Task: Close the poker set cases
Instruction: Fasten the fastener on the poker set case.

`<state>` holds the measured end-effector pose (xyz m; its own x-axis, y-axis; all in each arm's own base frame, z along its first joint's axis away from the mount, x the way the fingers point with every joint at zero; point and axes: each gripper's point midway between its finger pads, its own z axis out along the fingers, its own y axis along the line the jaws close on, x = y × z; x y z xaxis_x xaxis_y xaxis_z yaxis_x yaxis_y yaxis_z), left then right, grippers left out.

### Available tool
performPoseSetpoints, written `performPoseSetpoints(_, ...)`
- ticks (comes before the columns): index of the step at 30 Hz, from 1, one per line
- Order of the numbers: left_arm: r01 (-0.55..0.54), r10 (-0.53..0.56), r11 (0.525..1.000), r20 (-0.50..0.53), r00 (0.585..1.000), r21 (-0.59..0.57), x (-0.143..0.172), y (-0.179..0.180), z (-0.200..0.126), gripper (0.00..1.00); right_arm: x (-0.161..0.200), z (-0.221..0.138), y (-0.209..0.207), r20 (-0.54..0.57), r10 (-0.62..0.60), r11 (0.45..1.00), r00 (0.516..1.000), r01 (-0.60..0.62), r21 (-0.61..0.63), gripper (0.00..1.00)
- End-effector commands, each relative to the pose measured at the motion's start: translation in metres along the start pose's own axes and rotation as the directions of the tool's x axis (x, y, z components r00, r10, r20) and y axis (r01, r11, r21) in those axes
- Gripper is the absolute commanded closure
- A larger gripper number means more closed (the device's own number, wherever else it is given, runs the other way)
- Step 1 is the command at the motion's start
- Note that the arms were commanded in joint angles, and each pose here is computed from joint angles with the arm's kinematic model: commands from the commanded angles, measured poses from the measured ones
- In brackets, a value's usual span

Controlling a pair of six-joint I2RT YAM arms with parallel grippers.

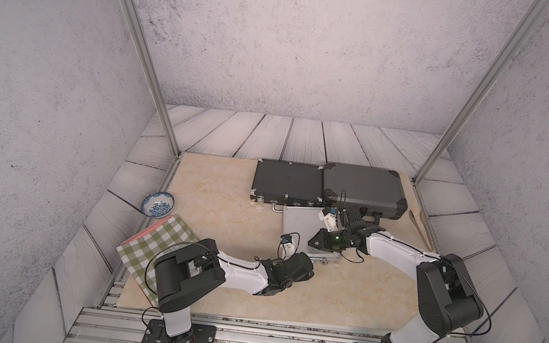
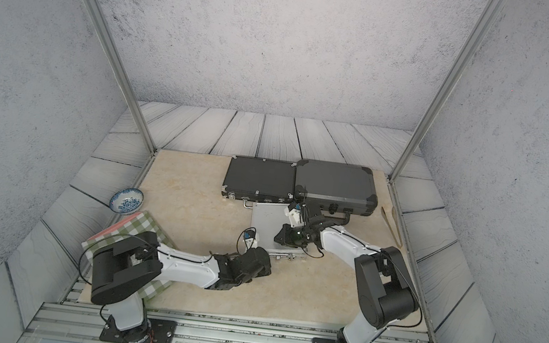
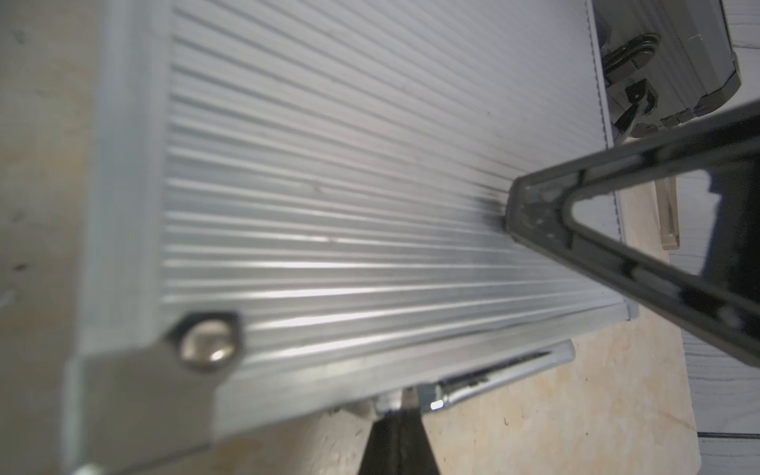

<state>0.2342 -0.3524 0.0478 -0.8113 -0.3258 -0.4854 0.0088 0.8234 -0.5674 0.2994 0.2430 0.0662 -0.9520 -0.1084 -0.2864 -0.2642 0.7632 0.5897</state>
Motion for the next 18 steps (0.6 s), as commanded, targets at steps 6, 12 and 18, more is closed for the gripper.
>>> performPoseSetpoints(6, -0.083, 0.085, 0.995, 0.036, 0.996, -0.056, -0.027, 0.018, -0.042, 0.91, 0.099, 0.0, -0.066, -0.3, 0.245, 0.943, 0.922, -0.154, 0.295, 0.83)
performPoseSetpoints(12, -0.088, 0.104, 0.99, 0.138, 0.985, -0.112, -0.061, 0.03, -0.074, 0.71, 0.074, -0.017, -0.046, -0.253, 0.237, 0.953, 0.938, -0.173, 0.248, 0.82)
performPoseSetpoints(18, -0.094, 0.1, 0.988, 0.044, 0.994, -0.124, -0.079, 0.043, -0.061, 0.49, 0.037, -0.053, -0.031, -0.167, 0.228, 0.958, 0.959, -0.19, 0.216, 0.71)
